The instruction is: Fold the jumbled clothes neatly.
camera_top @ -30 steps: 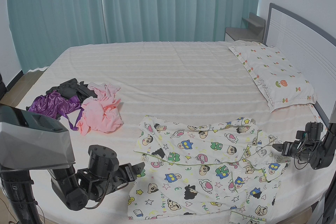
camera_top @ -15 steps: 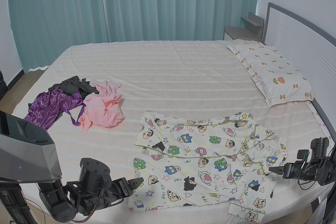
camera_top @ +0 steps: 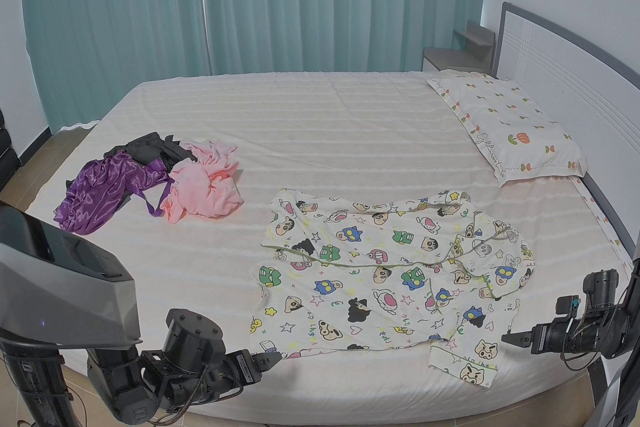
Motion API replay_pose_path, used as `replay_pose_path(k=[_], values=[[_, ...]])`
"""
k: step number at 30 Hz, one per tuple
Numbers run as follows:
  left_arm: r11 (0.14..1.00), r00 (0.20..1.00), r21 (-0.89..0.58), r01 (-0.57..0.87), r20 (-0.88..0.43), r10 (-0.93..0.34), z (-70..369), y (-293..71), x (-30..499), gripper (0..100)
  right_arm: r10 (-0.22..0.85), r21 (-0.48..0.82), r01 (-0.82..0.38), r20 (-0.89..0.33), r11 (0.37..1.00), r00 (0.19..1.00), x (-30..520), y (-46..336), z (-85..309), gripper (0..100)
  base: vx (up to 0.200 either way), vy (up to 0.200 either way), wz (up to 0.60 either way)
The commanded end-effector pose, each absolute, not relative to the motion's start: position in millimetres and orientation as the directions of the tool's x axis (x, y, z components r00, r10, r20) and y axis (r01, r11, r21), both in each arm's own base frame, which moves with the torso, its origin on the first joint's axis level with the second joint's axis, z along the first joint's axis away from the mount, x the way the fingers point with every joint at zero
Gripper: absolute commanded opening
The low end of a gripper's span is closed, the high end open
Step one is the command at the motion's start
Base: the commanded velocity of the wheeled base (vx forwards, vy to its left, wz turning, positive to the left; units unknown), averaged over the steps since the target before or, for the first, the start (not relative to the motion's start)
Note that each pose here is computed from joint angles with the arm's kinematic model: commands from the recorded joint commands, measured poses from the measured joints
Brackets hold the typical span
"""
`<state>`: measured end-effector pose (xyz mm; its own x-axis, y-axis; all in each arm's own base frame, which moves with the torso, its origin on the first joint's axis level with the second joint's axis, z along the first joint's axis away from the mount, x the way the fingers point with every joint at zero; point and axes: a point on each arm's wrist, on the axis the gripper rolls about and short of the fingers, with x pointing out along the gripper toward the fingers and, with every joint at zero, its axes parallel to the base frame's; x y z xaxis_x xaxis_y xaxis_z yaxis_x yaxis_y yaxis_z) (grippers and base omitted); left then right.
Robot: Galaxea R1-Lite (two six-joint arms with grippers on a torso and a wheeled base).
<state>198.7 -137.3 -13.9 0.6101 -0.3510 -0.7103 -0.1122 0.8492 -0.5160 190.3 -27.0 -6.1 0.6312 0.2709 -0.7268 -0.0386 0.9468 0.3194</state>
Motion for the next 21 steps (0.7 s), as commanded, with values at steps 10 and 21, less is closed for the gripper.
replay_pose_path(k=[10, 21], values=[[0.83, 0.702, -0.529, -0.178, -0.659, -0.269, -44, -159, 256, 100, 0.296, 0.327, -0.059, -0.748, 0.943, 0.594, 186, -20, -11, 100, 0.0, 0.0, 0.0], [0.905, 0.704, -0.414, -0.1, -0.672, -0.23, -60, -167, 257, 0, 0.289, 0.302, -0.075, -0.765, 0.95, 0.575, 187, -13, -14, 100, 0.0, 0.0, 0.0]])
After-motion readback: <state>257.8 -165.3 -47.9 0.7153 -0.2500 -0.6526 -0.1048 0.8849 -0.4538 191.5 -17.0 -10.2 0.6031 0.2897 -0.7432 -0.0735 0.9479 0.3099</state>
